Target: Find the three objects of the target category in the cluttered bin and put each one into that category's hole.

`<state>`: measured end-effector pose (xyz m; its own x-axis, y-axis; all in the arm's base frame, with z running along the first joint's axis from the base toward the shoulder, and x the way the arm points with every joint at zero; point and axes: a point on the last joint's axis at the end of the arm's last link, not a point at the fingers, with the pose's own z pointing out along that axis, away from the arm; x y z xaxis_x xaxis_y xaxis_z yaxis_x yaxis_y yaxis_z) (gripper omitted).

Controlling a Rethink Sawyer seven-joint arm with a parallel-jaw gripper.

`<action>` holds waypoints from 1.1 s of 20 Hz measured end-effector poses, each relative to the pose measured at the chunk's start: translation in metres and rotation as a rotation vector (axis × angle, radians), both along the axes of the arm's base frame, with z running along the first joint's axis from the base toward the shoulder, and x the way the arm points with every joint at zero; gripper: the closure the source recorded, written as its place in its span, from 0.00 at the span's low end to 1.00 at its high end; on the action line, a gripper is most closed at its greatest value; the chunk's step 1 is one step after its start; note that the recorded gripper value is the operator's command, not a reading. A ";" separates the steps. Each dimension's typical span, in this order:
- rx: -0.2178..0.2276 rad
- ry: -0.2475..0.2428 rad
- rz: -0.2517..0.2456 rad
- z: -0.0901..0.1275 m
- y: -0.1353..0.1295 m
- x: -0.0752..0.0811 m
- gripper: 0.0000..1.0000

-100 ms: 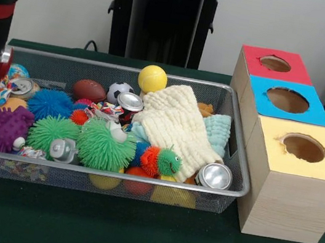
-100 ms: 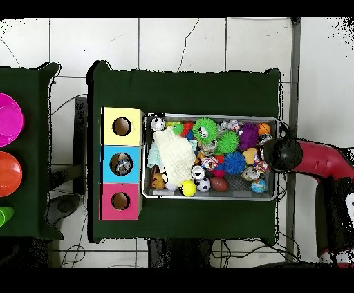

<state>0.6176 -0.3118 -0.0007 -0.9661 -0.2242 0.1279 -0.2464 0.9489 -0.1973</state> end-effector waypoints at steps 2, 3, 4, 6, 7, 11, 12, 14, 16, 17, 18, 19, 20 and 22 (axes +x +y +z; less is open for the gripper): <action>-0.006 0.023 -0.002 0.000 0.001 0.003 0.00; -0.008 0.031 -0.003 -0.001 0.001 0.004 0.00; -0.012 0.043 -0.004 -0.001 0.001 0.005 0.00; -0.018 0.058 -0.004 -0.002 0.002 0.007 0.00; -0.021 0.064 -0.005 -0.002 0.002 0.008 0.00; -0.039 0.095 -0.001 -0.003 0.004 0.010 0.00; -0.042 0.099 0.000 -0.004 0.004 0.011 0.00; -0.058 0.119 0.004 -0.005 0.006 0.012 0.00; -0.067 0.131 0.006 -0.006 0.007 0.013 0.00; -0.075 0.140 0.009 -0.006 0.008 0.014 0.00; -0.083 0.147 0.012 -0.007 0.009 0.014 0.00; -0.087 0.149 0.014 -0.007 0.009 0.014 0.00; -0.090 0.151 0.015 -0.007 0.010 0.014 0.00; -0.096 0.155 0.018 -0.007 0.010 0.013 0.00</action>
